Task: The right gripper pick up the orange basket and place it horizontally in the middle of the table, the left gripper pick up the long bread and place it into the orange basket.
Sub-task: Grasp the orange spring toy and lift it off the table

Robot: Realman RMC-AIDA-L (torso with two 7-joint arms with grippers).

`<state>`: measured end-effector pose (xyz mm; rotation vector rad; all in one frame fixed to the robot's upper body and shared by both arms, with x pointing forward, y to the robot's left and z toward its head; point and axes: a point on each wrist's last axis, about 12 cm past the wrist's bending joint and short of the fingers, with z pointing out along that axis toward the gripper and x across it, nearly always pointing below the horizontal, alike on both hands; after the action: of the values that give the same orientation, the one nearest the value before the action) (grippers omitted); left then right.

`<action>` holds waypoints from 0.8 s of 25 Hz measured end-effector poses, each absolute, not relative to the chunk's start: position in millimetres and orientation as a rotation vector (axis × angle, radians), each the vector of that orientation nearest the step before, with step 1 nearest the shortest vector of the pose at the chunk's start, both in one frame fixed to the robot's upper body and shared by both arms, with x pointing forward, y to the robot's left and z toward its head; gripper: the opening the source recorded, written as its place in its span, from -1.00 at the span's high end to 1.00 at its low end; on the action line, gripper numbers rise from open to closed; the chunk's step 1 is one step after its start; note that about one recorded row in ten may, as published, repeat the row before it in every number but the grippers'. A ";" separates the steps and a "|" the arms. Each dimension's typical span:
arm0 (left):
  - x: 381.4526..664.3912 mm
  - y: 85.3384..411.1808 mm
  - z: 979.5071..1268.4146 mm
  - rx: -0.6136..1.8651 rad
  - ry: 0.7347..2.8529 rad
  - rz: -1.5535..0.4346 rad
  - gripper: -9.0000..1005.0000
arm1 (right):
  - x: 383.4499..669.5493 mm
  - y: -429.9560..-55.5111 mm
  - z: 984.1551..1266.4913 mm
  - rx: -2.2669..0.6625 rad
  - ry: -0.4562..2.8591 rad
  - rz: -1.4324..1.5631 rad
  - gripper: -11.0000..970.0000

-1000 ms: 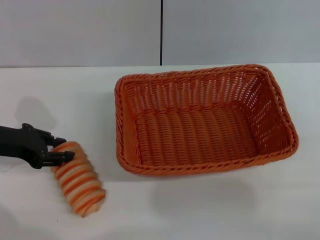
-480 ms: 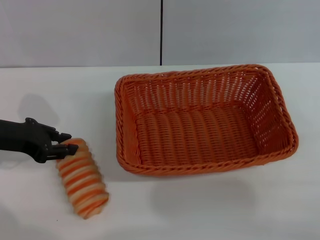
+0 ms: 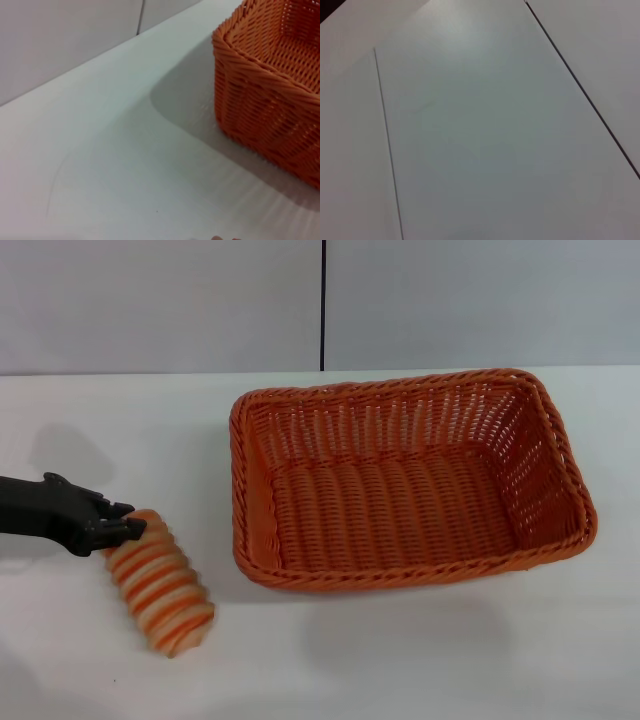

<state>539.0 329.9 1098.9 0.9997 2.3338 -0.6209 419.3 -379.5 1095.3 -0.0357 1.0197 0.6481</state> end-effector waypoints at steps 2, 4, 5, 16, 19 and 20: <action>539.4 329.3 1098.6 1.005 2.335 -0.617 0.52 | 420.1 -379.0 1095.4 -0.036 1.019 0.650 -0.26; 539.6 329.2 1098.5 1.005 2.335 -0.615 0.53 | 421.1 -378.6 1095.4 -0.035 1.018 0.653 -0.27; 539.8 329.2 1098.4 1.005 2.336 -0.613 0.54 | 421.6 -378.6 1095.5 -0.035 1.018 0.653 -0.27; 544.2 327.2 1105.3 1.005 2.323 -0.616 0.65 | 423.8 -379.7 1097.5 -0.039 1.010 0.648 -0.27; 545.2 326.9 1106.9 1.007 2.320 -0.617 0.70 | 424.8 -379.5 1098.3 -0.043 1.007 0.649 -0.28; 546.9 326.8 1110.2 1.007 2.313 -0.613 0.72 | 425.0 -379.5 1098.5 -0.043 1.006 0.649 -0.28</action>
<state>546.9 326.8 1110.2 1.0073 2.3133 -0.6128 425.0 -379.5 1098.5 -0.0435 1.0062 0.6486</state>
